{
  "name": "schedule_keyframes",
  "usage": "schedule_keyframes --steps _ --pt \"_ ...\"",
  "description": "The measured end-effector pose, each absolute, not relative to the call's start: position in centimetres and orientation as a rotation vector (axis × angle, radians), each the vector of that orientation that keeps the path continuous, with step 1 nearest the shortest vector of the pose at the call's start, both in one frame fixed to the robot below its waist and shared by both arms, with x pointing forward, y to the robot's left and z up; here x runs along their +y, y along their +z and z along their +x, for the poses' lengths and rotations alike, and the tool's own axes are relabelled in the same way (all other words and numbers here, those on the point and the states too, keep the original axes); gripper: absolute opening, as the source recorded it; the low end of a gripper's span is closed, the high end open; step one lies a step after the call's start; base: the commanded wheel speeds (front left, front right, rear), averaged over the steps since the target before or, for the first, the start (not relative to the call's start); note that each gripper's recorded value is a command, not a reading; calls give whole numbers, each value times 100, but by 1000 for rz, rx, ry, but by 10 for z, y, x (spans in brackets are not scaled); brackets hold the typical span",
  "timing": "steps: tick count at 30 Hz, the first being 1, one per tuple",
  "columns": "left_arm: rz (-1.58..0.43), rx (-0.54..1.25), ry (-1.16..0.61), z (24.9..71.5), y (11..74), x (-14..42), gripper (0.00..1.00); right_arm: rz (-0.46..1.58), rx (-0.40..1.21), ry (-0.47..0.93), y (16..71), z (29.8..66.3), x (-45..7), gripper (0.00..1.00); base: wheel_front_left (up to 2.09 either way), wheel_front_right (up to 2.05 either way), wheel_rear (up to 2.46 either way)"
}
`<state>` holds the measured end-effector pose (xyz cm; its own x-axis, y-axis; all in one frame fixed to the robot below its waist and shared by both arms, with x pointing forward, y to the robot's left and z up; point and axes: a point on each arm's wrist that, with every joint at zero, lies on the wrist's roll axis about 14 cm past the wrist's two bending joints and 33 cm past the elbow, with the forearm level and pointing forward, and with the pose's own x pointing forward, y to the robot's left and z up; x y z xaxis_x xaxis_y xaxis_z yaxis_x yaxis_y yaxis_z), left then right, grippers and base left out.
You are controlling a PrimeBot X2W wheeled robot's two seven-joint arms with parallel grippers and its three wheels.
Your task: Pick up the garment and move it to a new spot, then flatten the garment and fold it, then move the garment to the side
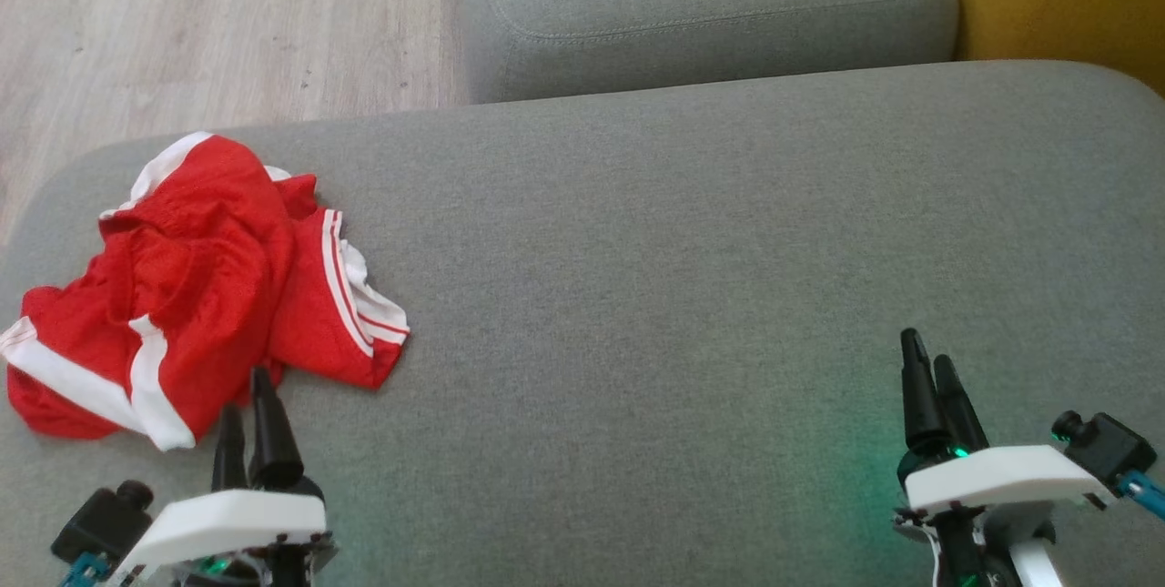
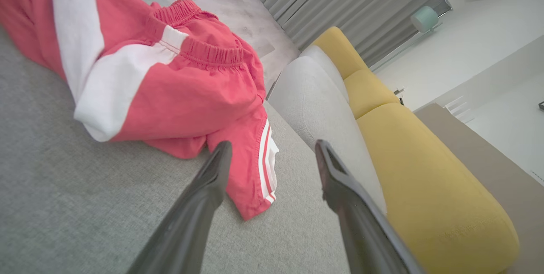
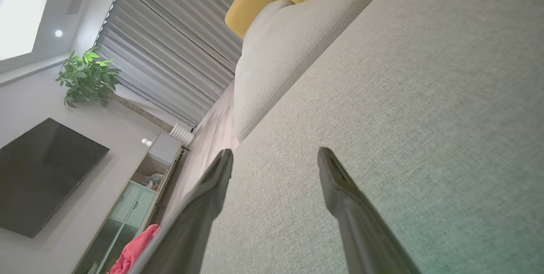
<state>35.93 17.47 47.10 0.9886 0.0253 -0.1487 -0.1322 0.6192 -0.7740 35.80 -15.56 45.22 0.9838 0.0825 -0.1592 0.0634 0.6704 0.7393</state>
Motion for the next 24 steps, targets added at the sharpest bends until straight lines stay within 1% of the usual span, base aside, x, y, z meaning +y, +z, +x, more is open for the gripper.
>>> schedule_keyframes --steps 24 --pt "-622 41 68 363 494 170 100 543 120 116 470 365 -137 100 0 0 0"
